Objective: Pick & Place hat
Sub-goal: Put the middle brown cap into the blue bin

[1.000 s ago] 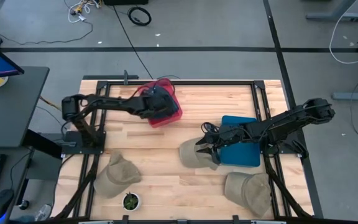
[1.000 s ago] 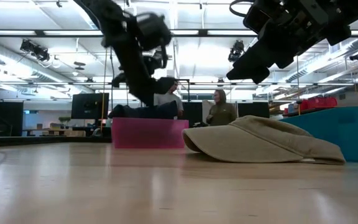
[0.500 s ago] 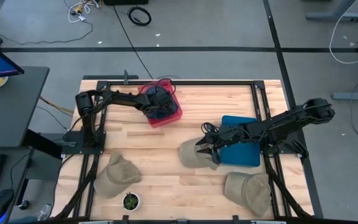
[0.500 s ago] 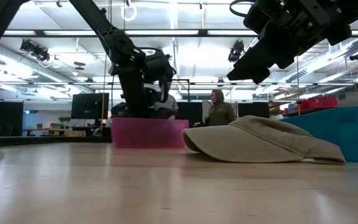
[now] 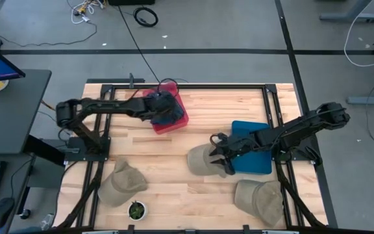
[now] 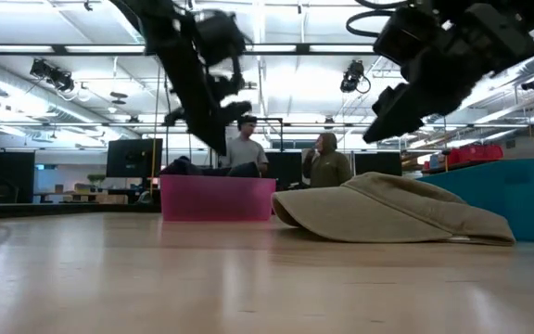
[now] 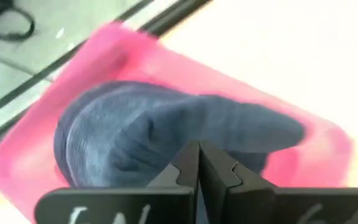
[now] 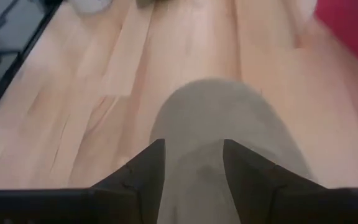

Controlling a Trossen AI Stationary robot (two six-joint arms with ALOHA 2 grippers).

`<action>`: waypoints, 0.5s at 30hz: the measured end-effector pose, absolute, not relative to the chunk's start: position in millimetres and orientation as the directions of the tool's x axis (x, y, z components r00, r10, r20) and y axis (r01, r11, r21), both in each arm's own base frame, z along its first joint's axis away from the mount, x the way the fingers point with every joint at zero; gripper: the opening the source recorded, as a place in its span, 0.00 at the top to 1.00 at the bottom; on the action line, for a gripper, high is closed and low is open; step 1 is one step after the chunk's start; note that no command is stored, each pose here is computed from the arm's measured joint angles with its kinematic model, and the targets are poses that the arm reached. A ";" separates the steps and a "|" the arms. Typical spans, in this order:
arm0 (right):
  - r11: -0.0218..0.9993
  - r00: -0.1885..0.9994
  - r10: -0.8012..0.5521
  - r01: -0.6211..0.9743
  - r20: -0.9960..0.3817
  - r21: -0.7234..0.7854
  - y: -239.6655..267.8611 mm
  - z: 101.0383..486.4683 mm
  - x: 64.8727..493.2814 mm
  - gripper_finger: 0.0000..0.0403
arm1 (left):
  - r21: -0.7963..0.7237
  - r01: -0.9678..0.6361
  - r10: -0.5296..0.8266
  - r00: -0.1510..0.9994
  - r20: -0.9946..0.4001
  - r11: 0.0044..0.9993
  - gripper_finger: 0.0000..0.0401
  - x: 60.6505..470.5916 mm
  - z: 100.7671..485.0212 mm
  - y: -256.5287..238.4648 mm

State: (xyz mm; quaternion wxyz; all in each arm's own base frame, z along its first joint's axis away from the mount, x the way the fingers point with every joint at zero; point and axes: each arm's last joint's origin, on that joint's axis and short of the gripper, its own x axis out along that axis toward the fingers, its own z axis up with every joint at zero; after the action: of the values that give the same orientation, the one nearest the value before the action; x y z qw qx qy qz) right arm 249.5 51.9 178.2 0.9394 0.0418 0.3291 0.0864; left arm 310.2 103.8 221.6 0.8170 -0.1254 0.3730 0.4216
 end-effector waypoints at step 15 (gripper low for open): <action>1.000 0.672 0.000 0.019 -0.740 0.018 58.0 136.5 255.8 0.59 | 0.088 -0.697 0.571 0.500 -0.652 0.711 0.97 306.3 253.2 68.2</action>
State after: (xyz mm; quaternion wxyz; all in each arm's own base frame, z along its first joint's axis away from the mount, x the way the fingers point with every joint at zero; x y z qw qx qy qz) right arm 255.8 58.0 136.5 0.9143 0.0119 0.4048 -0.0052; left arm 306.3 68.2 253.2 0.8609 -0.0935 0.3384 0.3681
